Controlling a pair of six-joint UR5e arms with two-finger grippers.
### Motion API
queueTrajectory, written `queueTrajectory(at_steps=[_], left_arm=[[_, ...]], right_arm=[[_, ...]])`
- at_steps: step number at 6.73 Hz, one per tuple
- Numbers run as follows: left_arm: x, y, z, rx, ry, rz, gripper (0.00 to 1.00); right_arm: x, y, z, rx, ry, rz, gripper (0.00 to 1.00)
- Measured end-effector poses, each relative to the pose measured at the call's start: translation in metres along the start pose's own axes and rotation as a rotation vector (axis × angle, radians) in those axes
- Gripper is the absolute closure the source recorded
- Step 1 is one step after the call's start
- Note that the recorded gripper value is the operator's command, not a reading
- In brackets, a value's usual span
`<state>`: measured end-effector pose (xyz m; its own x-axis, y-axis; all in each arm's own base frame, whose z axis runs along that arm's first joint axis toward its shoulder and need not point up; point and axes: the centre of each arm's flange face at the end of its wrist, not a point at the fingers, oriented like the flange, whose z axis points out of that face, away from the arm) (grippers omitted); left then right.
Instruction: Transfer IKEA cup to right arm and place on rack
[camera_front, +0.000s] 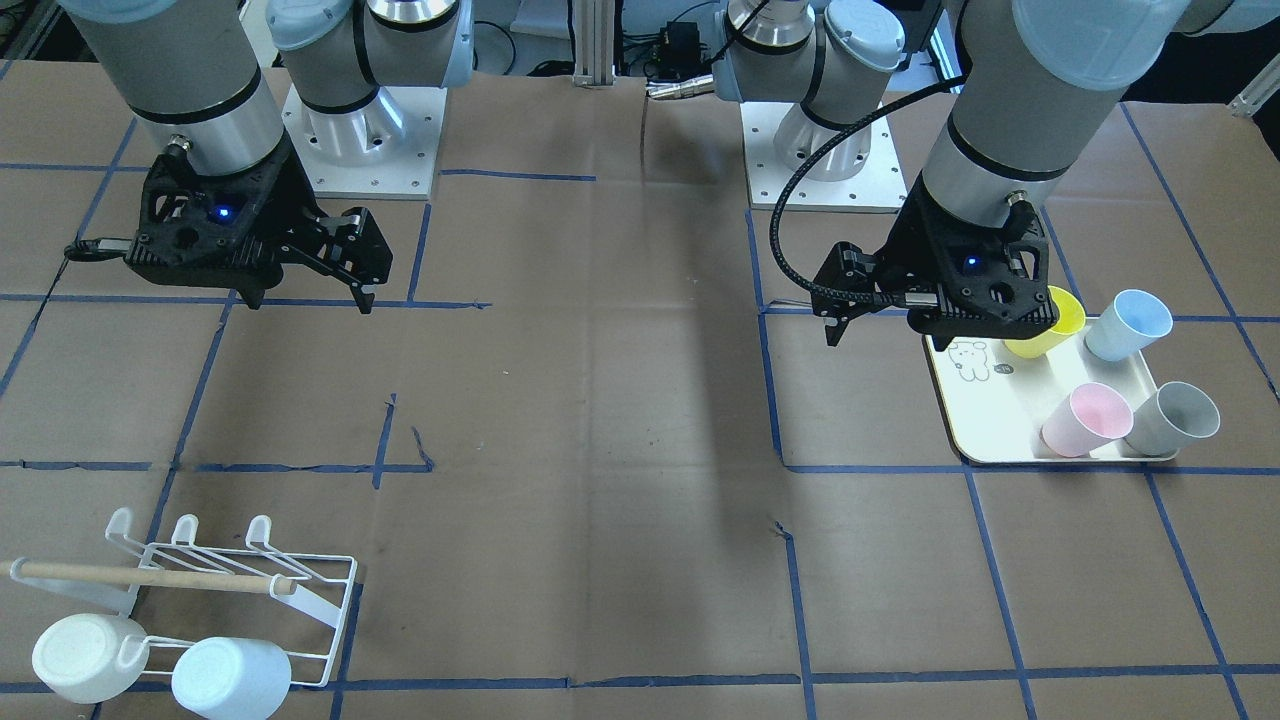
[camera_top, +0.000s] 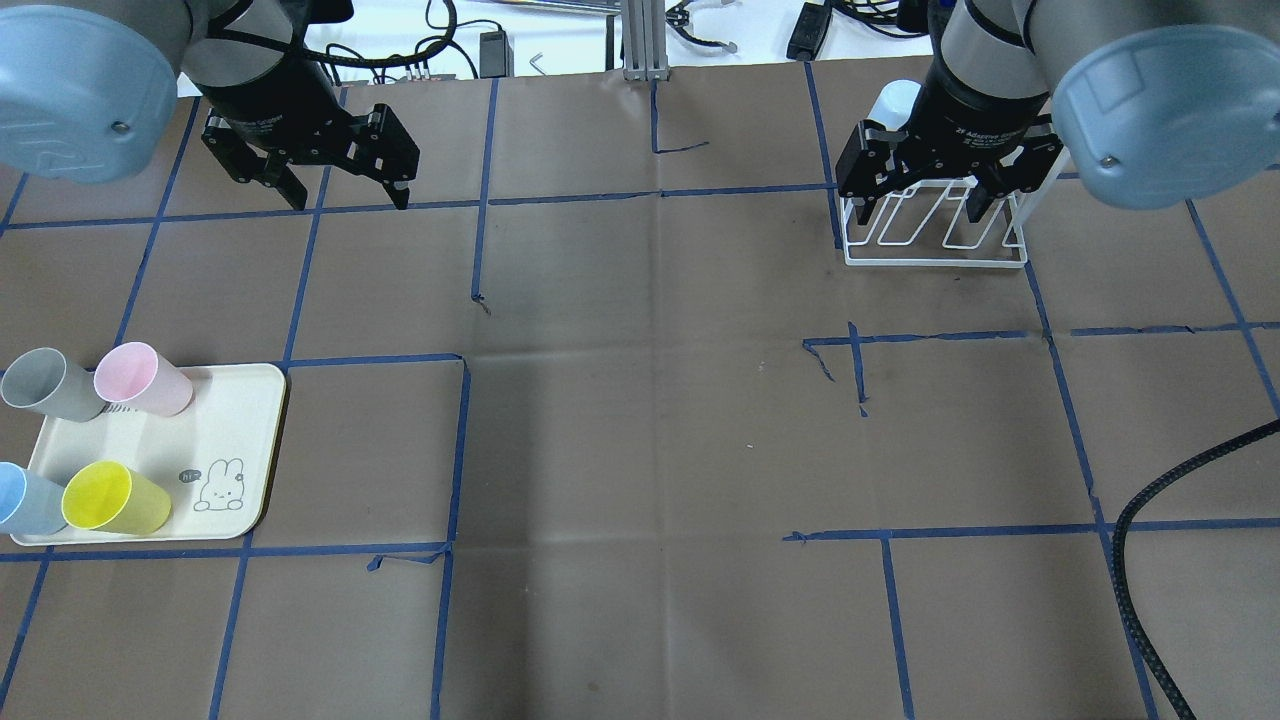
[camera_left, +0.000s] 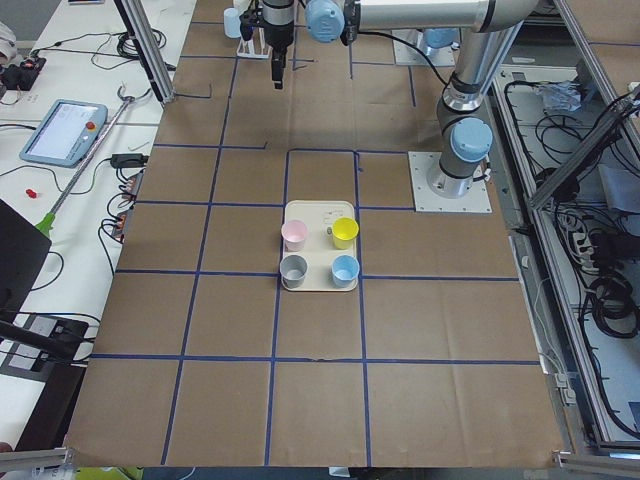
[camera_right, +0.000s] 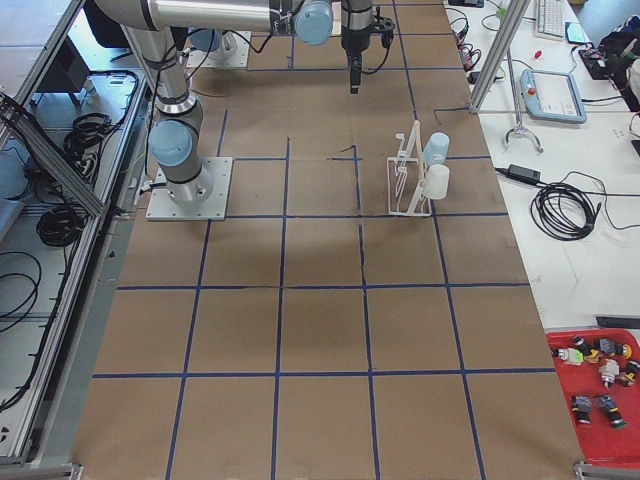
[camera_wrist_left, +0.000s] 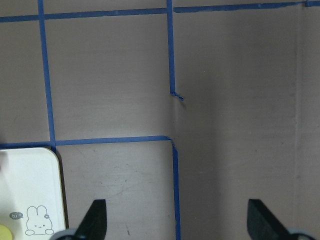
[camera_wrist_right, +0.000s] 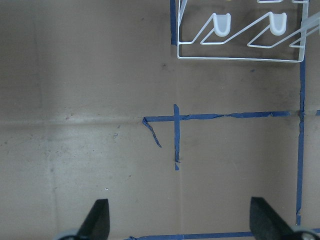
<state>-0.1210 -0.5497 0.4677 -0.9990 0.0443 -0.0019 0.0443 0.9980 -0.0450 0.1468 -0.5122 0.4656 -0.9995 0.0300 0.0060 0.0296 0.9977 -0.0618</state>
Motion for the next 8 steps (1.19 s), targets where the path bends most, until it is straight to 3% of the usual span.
queueTrajectory(at_steps=[8], left_arm=[[0.0003,0.0022,0.0049,-0.002,-0.003,0.001,0.0]], right_arm=[[0.0002,0.0,0.0026,-0.004,0.001,-0.001,0.0]])
